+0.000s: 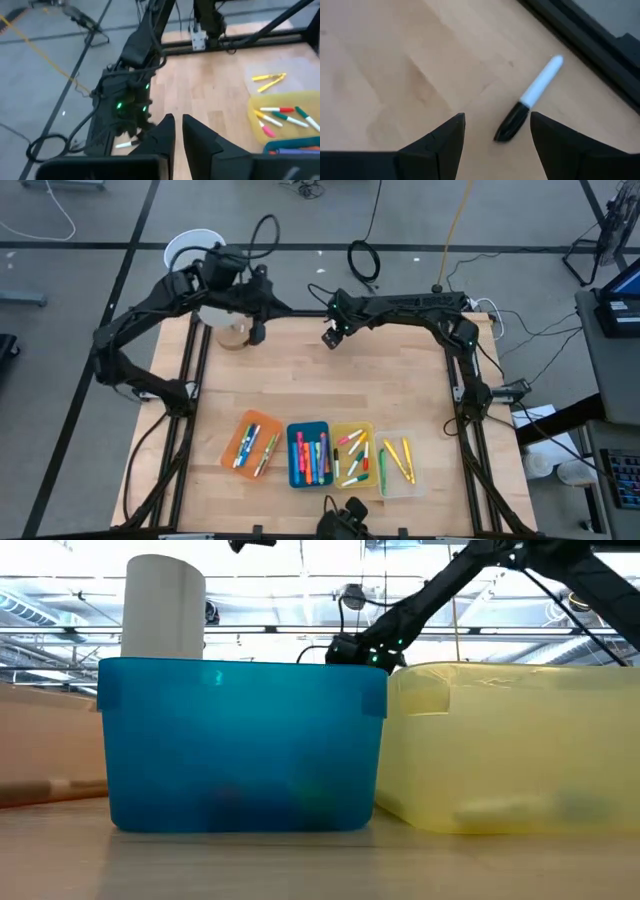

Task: Pick & Place Markers
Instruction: Put the black highlighter into the yellow bin

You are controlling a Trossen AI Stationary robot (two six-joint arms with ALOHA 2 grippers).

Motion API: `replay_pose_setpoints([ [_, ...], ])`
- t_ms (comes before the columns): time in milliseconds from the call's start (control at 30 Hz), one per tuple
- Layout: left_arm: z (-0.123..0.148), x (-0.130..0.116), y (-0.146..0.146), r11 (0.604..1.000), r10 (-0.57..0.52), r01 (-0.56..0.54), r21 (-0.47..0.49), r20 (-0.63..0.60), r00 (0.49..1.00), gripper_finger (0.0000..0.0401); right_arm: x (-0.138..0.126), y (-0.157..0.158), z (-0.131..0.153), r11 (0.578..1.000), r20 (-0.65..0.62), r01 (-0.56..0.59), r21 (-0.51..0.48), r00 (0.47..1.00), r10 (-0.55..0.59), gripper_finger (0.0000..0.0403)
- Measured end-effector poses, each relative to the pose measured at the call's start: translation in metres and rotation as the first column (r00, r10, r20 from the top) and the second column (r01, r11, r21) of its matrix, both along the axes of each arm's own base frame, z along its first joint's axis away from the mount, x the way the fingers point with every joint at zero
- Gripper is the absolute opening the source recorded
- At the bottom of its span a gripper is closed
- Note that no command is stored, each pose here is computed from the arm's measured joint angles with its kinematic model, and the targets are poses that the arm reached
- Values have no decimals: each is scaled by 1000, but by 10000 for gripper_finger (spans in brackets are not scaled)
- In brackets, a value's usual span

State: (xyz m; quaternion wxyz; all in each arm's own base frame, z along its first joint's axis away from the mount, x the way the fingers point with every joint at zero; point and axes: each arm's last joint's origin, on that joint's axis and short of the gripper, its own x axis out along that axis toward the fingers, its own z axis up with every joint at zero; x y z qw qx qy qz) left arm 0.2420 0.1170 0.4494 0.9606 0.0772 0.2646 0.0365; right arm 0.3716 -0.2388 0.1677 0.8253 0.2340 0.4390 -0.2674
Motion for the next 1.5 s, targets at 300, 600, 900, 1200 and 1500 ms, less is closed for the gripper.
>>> replay_pose_setpoints([
  [300,-25,-30,7,998,42,-38,-50,96,995,20,-1,-16,-13,999,-4,48,12,999,-48,212],
  [600,-32,-38,6,994,78,-70,-82,105,991,6,-16,-43,-21,996,64,35,84,997,-41,212],
  [900,-31,-37,7,992,92,-80,-100,124,988,27,-3,-32,-24,996,-2,-59,69,998,60,210],
  [1200,-29,-36,8,990,112,-96,-107,146,983,37,-12,-29,-30,981,-224,-170,97,956,188,171],
  [1500,-29,-36,8,984,147,-130,-123,140,979,37,-6,-13,-32,938,-308,-339,69,887,344,51],
])
